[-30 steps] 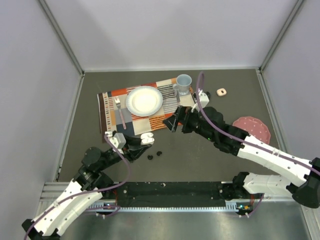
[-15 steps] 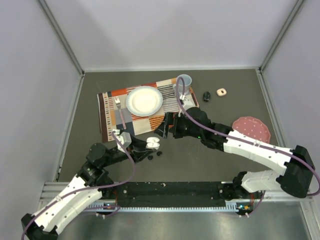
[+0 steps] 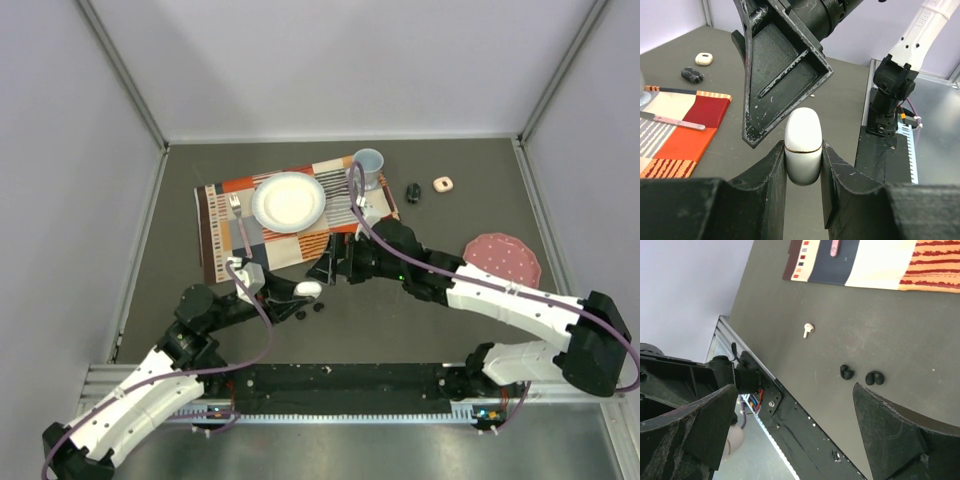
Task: Insert the wireless bluetooth earbuds into the charging case
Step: Close the charging case with the earbuds, then place the charging case with the earbuds at the center of the board, then pick up the charging case from the corner of the board.
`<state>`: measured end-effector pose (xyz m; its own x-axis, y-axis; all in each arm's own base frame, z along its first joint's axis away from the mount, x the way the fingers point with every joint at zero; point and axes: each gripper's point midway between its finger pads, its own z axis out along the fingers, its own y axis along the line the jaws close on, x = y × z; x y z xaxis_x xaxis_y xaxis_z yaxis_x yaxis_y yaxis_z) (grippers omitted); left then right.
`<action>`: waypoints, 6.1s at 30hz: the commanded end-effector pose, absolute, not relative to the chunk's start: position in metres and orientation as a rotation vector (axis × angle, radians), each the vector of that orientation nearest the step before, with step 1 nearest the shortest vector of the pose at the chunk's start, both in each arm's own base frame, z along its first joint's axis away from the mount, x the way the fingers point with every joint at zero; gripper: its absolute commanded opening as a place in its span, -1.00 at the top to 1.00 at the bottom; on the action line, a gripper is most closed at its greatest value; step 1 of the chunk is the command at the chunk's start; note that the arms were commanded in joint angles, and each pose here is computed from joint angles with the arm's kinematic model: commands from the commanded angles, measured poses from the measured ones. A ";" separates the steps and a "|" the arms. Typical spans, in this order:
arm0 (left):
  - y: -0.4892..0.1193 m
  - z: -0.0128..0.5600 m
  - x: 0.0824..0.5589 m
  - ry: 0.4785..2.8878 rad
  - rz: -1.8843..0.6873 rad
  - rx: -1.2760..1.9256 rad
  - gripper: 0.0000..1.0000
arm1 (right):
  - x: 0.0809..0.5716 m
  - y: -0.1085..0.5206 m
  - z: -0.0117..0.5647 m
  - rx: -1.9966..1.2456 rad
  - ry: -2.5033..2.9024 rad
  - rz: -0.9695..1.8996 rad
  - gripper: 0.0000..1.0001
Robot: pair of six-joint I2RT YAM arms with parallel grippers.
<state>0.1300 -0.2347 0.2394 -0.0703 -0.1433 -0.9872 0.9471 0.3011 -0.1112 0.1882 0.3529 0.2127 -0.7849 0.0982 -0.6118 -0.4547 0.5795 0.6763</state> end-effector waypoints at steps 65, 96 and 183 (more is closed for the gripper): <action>-0.342 0.045 0.259 2.401 -1.185 0.191 0.38 | 0.222 0.135 0.246 0.470 1.770 0.573 -0.98; -0.285 0.112 0.275 2.234 -0.789 0.232 -0.36 | 0.248 0.110 0.227 0.531 1.842 0.386 -0.98; -0.064 0.244 0.181 1.616 -0.441 -0.112 -0.98 | 0.559 -0.010 0.035 1.414 2.226 -0.083 -0.19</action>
<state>0.1815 -0.0672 0.2320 -0.1294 -0.3131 -0.9409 0.1906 0.9233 -0.3335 0.5552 -0.0037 0.0380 -0.3563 0.8253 -0.4381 0.8549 0.4772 0.2037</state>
